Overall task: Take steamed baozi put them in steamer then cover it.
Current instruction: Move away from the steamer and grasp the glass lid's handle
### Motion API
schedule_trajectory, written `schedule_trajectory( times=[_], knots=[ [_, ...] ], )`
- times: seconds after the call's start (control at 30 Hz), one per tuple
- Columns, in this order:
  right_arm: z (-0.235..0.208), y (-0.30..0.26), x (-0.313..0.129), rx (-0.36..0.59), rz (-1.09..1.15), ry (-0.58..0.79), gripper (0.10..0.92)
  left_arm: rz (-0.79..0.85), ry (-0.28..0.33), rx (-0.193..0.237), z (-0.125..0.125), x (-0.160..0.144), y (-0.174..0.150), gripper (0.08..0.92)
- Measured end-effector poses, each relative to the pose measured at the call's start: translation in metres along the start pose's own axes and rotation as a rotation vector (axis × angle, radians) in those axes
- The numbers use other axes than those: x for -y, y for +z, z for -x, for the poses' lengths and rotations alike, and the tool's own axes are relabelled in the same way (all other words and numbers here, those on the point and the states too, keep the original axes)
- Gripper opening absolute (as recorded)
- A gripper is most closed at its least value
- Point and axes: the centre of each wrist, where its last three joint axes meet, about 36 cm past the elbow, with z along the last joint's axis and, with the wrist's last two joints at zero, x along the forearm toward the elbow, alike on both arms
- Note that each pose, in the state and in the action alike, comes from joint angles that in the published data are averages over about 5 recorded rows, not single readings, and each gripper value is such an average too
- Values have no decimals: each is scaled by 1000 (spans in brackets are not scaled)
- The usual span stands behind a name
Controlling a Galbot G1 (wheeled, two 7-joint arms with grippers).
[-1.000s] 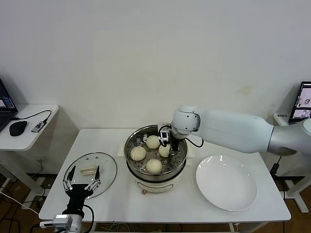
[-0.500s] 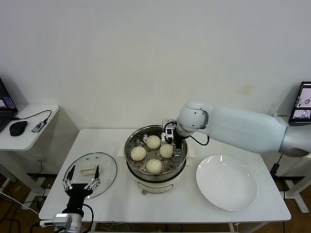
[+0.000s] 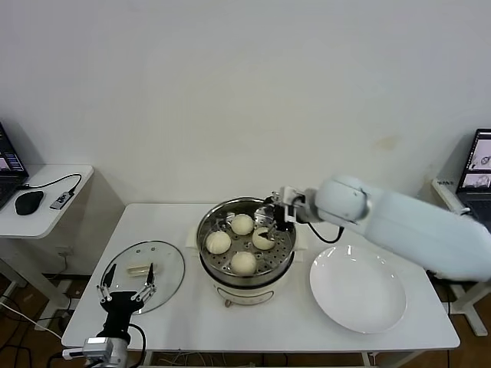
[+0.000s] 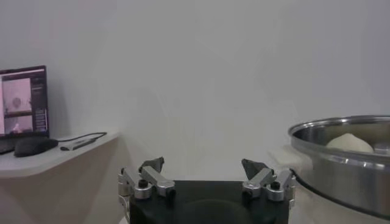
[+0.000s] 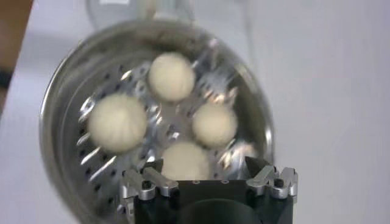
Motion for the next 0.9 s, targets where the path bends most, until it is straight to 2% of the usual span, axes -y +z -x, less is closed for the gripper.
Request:
schedule_trajectory(
  times=[0.3,0.57,0.73,0.9],
  knots=[
    [-6,65,-56,296,141,263,823,18,-4,-4,-3,5,3,823],
    [-19,109,-112,495,250,493,823,152,-5,-10,-7,6,14,823],
    [-35,134,-148,533,357,637,823,324,-2,-12,-9,-3,24,823],
    [-54,164,-186,486,474,784,823,535,13,-16,-11,-20,33,823]
  ],
)
